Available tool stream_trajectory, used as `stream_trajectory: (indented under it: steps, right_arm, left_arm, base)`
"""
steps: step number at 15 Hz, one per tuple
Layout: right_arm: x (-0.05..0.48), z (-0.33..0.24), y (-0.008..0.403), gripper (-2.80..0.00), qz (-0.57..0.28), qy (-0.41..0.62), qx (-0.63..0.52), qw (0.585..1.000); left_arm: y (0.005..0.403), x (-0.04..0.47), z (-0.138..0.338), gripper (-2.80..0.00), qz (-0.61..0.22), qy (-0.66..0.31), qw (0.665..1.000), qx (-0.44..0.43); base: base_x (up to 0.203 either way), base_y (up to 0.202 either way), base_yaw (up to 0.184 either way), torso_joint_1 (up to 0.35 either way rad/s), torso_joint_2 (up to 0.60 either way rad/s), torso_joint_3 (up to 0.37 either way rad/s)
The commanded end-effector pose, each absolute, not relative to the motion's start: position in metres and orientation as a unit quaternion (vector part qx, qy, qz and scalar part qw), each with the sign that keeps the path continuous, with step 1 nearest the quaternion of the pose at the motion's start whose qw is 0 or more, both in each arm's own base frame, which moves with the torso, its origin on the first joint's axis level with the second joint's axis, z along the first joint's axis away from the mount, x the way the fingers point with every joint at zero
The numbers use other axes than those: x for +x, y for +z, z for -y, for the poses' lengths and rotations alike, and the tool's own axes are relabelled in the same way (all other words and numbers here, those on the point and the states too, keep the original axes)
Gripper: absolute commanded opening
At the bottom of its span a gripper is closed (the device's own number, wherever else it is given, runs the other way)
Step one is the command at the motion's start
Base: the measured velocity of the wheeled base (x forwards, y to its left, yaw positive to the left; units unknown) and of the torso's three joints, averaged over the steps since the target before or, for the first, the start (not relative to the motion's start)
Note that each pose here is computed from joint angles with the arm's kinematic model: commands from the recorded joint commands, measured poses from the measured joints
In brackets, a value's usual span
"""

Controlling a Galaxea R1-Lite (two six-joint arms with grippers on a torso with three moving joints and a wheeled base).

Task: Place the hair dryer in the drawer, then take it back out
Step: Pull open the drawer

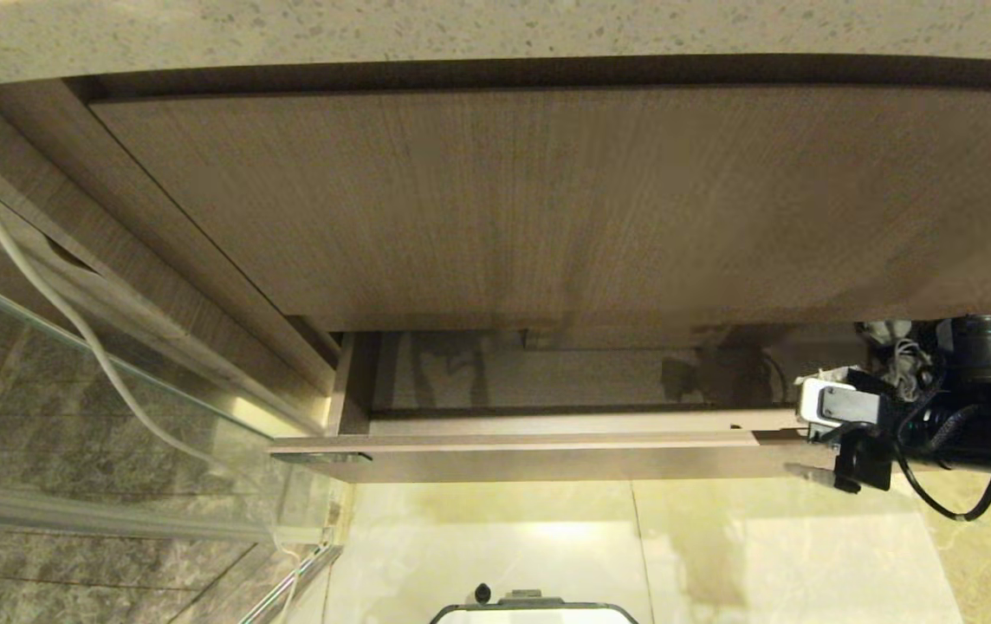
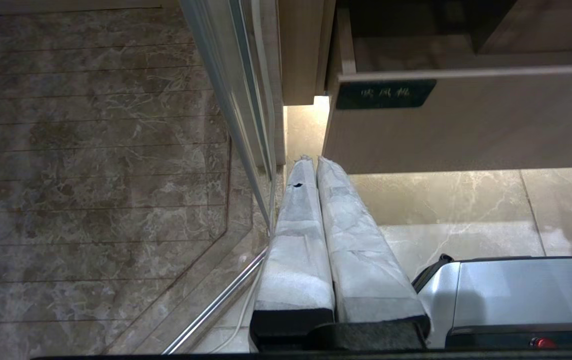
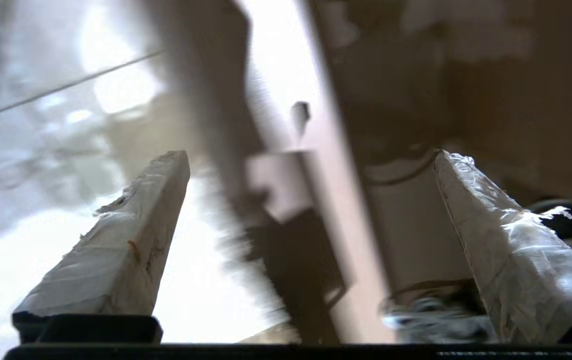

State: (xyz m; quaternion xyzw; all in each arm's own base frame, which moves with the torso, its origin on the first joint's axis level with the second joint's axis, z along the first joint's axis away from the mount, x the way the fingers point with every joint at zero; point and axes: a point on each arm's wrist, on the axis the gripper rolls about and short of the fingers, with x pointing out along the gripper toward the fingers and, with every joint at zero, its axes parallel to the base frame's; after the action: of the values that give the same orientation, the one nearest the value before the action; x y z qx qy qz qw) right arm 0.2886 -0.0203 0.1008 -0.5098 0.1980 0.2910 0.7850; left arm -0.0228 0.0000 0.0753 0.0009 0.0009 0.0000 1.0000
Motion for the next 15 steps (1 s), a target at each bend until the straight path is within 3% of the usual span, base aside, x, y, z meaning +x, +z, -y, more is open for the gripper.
stream_trajectory:
  steps: [1,8,15]
  right_arm:
    - [0.278,0.023,0.117,0.0,-0.191,0.282,-0.515,0.787]
    - [0.254,0.031,0.138,0.0,-0.209,0.278,-0.499,0.794]
    - [0.228,0.029,0.164,0.0,-0.271,0.252,-0.358,0.857]
  left_arm:
    - [0.075,-0.023,0.0,-2.8,-0.001,0.0,1.0,0.001]
    - [0.075,-0.023,0.0,-2.8,-0.001,0.0,1.0,0.001]
    - [0.075,-0.023,0.0,-2.8,0.0,0.0,1.0,0.001]
  base:
    - [0.0,0.0,0.0,0.0,0.0,0.0]
    - [0.0,0.0,0.0,0.0,0.0,0.0]
    - [0.0,0.0,0.0,0.0,0.0,0.0]
